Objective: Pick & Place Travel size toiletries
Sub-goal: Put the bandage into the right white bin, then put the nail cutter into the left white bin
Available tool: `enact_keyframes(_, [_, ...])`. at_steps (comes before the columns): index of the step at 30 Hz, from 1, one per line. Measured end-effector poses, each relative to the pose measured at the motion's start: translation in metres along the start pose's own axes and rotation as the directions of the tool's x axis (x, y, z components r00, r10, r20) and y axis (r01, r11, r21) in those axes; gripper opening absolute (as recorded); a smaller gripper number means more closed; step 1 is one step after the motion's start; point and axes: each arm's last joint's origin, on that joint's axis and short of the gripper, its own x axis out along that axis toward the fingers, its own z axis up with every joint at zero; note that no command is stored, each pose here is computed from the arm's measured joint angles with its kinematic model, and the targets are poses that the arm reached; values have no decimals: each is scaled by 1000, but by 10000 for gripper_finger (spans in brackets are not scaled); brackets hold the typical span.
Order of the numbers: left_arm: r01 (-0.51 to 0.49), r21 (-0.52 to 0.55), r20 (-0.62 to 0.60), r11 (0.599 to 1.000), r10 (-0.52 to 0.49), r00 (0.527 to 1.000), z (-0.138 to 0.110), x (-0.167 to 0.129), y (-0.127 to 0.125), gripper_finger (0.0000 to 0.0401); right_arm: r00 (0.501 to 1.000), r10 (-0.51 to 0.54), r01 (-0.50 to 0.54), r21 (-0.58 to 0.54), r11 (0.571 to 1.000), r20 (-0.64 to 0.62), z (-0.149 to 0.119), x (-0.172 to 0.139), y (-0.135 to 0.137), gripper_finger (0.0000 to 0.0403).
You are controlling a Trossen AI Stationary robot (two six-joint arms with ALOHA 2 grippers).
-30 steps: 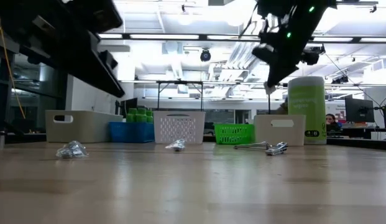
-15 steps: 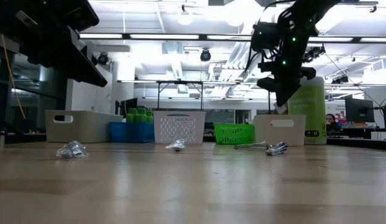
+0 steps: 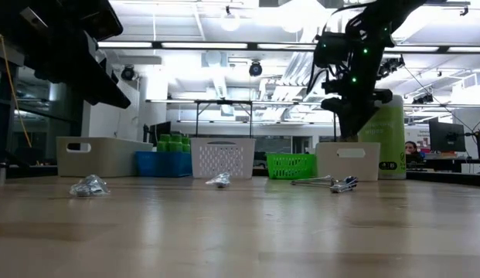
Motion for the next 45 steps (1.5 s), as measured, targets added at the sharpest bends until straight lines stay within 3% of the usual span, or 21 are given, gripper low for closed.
enact_keyframes(5, [0, -8, 0, 1000, 0, 1000, 0, 0, 0, 92, 1000, 27, -27, -19, 999, -6, 1, 1, -1, 231])
enact_keyframes(10, [0, -11, -1, 1000, 0, 1000, 0, 0, 0, 92, 997, 71, -71, -16, 997, -25, 2, 3, -4, 253])
enact_keyframes(22, [20, -32, -11, 999, -20, 1000, 0, 0, -1, 92, 990, 144, -144, -76, 987, -1, 5, -1, -4, 233])
enact_keyframes(39, [20, -27, -13, 999, -20, 1000, 0, 0, -1, 92, 976, 206, -201, -67, 977, 75, -3, -42, -25, 226])
enact_keyframes(42, [17, -23, -19, 1000, -17, 1000, -1, 0, 0, 92, 932, 357, -347, -135, 928, 62, -8, -54, -22, 226])
enact_keyframes(45, [11, -18, -31, 1000, -11, 999, -2, 0, 0, 92, 835, 550, -539, -204, 817, 0, -15, -66, -11, 226])
